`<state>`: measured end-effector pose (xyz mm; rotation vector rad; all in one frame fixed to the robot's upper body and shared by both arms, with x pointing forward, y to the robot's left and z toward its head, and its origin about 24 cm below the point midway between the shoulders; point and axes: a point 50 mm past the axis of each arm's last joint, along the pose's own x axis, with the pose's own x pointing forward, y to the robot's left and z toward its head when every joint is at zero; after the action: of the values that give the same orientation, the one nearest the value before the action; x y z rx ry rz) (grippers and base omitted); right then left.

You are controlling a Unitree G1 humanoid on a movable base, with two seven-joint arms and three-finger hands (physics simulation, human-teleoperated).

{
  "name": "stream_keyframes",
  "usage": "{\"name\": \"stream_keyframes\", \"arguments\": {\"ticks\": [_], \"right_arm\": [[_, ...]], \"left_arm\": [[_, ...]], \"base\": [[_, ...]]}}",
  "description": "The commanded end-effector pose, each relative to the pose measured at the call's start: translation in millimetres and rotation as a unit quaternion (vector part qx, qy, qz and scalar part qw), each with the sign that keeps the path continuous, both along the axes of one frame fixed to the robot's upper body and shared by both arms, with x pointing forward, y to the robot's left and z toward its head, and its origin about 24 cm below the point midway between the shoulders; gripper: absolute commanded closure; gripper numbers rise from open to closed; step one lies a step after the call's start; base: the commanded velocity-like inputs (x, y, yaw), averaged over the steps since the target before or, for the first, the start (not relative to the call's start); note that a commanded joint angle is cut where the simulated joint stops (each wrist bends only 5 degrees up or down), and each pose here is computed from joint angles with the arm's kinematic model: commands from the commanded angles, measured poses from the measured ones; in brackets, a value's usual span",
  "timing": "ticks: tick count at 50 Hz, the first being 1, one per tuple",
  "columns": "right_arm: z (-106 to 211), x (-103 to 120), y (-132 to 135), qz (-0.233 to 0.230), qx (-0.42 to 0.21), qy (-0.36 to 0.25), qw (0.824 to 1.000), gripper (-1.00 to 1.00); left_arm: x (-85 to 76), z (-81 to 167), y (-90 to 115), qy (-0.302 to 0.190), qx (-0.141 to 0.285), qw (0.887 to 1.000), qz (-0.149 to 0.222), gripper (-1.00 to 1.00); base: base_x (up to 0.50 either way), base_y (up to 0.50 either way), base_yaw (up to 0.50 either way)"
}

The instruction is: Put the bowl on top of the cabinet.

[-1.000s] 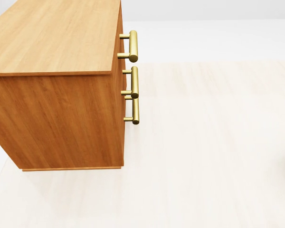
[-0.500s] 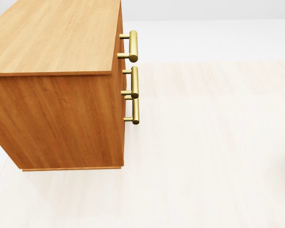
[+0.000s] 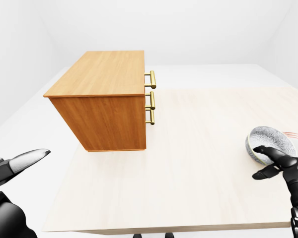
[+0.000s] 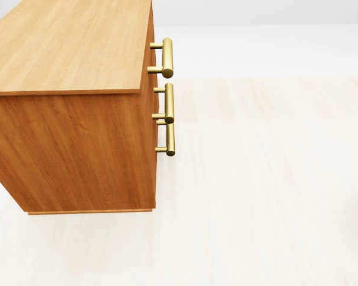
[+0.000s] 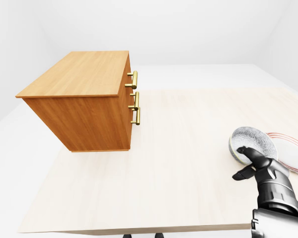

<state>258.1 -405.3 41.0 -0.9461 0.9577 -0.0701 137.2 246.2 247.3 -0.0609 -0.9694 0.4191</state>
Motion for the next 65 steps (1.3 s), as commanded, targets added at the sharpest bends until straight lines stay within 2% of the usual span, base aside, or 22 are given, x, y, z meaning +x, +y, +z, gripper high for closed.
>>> {"name": "stream_keyframes", "arguments": {"ticks": [1, 26, 29, 30, 31, 33, 35, 36, 37, 39, 40, 44, 46, 48, 52, 55, 59, 60, 62, 63, 64, 65], "right_arm": [[-26, -14, 6, -0.004, 0.015, 0.042, 0.999, 1.0], [-19, -6, 8, 0.002, 0.016, 0.024, 1.0, 1.0], [-1, 2, 4, 0.013, 0.0, 0.007, 1.0, 1.0], [9, 6, 3, 0.023, -0.009, -0.001, 1.0, 1.0], [41, 21, 2, 0.048, -0.029, -0.031, 0.998, 1.0], [74, 32, 3, 0.08, -0.071, -0.04, 0.993, 1.0], [146, 47, 7, 0.111, -0.148, -0.058, 0.981, 1.0], [165, 49, 7, 0.109, -0.174, -0.073, 0.976, 1.0], [214, 54, 9, 0.099, -0.221, -0.117, 0.963, 1.0], [271, 54, 12, 0.073, -0.265, -0.161, 0.948, 1.0], [323, 49, 20, 0.054, -0.31, -0.194, 0.929, 1.0], [399, 40, 46, 0.024, -0.354, -0.238, 0.904, 1.0], [420, 39, 60, 0.02, -0.367, -0.24, 0.899, 1.0], [428, 43, 73, 0.028, -0.375, -0.237, 0.896, 1.0], [433, 68, 116, 0.082, -0.38, -0.232, 0.892, 1.0], [430, 85, 147, 0.122, -0.388, -0.242, 0.881, 1.0], [425, 104, 192, 0.18, -0.402, -0.267, 0.857, 1.0], [425, 104, 193, 0.18, -0.402, -0.268, 0.857, 1.0], [423, 113, 226, 0.22, -0.404, -0.297, 0.837, 1.0], [420, 116, 241, 0.24, -0.39, -0.311, 0.833, 1.0], [420, 116, 241, 0.241, -0.389, -0.312, 0.833, 1.0], [417, 120, 263, 0.27, -0.371, -0.328, 0.826, 1.0]], "left_arm": [[3.6, -3, 1, 0.006, -0.01, 1.0, 0.001, -1.0], [4.6, -4, 2, 0.009, -0.011, 1.0, 0.001, -1.0], [4.8, -4, 2, 0.009, -0.011, 1.0, 0.001, -1.0], [4.9, -3, 1, 0.009, -0.01, 1.0, 0.0, -1.0], [4.3, -3, 1, 0.008, -0.009, 1.0, 0.0, -1.0], [4.5, -3, 2, 0.008, -0.01, 1.0, 0.0, -1.0], [4.9, -4, 1, 0.009, -0.01, 1.0, -0.001, -1.0], [4.6, -3, 0, 0.008, -0.009, 1.0, -0.001, -1.0], [4.3, -3, 1, 0.007, -0.009, 1.0, -0.001, -1.0], [4.3, -3, 1, 0.007, -0.01, 1.0, -0.001, -1.0], [4.5, -3, 0, 0.007, -0.009, 1.0, -0.002, -1.0], [2.0, -2, -2, 0.002, -0.007, 1.0, -0.003, -1.0], [2.1, -2, -2, 0.003, -0.006, 1.0, -0.005, -1.0], [3.0, -2, -2, 0.005, -0.006, 1.0, -0.005, -1.0], [3.8, -3, -2, 0.007, -0.008, 1.0, -0.004, -1.0], [3.7, -3, -2, 0.007, -0.008, 1.0, -0.006, -1.0], [5.8, -5, -1, 0.012, -0.01, 1.0, -0.006, -1.0], [5.9, -5, -1, 0.012, -0.01, 1.0, -0.006, -1.0], [5.3, -5, -2, 0.011, -0.009, 1.0, -0.007, -1.0], [5.3, -5, -2, 0.012, -0.01, 1.0, -0.007, -1.0], [5.3, -5, -2, 0.012, -0.01, 1.0, -0.007, -1.0], [5.1, -5, -2, 0.012, -0.01, 1.0, -0.008, -1.0]], "base": [[0.0, 0.0, 0.0], [0.0, 0.0, 0.0], [0.0, 0.0, 0.0], [0.0, 0.0, 0.0], [0.0, 0.0, 0.0], [0.0, 0.0, 0.0], [0.0, 0.0, 0.0], [0.0, 0.0, 0.0], [0.0, 0.0, 0.0], [0.0, 0.0, 0.0], [0.0, 0.0, 0.0], [0.0, 0.0, 0.0], [0.0, 0.0, 0.0], [0.0, 0.0, 0.0], [0.0, 0.0, 0.0], [0.0, 0.0, 0.0], [0.0, 0.0, 0.0], [0.0, 0.0, 0.0], [0.0, 0.0, 0.0], [0.0, 0.0, 0.0], [0.0, 0.0, 0.0], [0.0, 0.0, 0.0]]}}
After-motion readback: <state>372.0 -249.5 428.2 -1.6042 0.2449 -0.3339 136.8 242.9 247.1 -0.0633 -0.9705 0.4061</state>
